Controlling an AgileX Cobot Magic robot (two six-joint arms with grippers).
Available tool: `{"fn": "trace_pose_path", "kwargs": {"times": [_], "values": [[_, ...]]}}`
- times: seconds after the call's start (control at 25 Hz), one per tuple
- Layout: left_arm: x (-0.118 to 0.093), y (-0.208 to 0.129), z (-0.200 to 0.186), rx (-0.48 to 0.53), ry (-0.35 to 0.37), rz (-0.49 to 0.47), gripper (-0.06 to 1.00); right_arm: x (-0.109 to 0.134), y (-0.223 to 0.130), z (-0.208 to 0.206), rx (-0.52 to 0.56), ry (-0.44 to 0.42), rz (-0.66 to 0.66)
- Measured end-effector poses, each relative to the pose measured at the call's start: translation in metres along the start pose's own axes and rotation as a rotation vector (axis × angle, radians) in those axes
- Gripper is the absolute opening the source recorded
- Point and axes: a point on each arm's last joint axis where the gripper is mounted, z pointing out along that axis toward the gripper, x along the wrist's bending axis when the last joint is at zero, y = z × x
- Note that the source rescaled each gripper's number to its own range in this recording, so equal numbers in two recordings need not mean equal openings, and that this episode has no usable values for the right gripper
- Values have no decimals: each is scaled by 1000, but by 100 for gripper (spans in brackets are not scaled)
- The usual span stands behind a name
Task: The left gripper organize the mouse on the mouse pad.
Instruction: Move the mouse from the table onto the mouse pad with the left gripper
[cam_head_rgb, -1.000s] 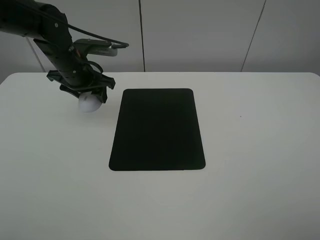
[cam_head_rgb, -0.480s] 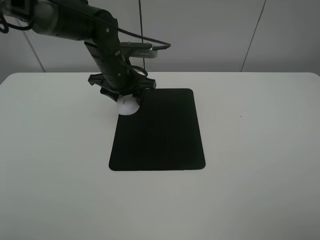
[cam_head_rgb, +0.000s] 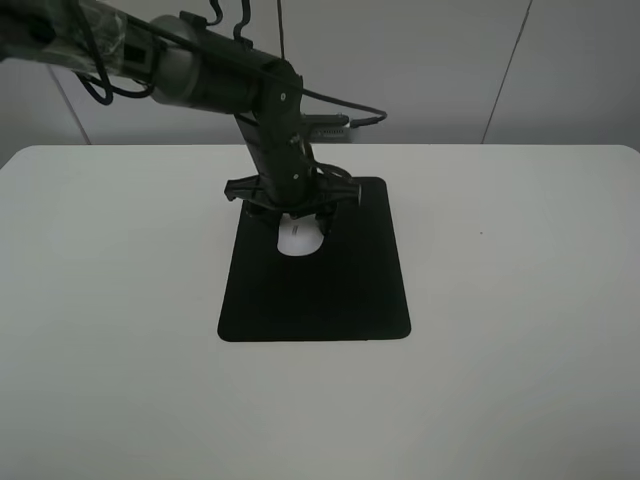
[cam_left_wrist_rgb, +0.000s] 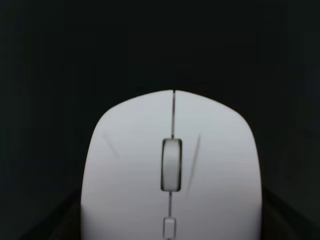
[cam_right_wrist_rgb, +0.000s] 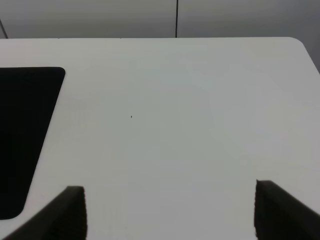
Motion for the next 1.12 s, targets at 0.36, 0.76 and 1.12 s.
{"fn": "trace_pose_path", "kwargs": {"times": [0.36,0.76,1.12], "values": [[-15,-1,5,-51,-47,-102,0,0,0,0,0,0,0],[-13,-6,26,-19,-23,-125,0,0,0,0,0,0,0],[-12,-6,28,-18,-19,-122,0,0,0,0,0,0,0]]}}
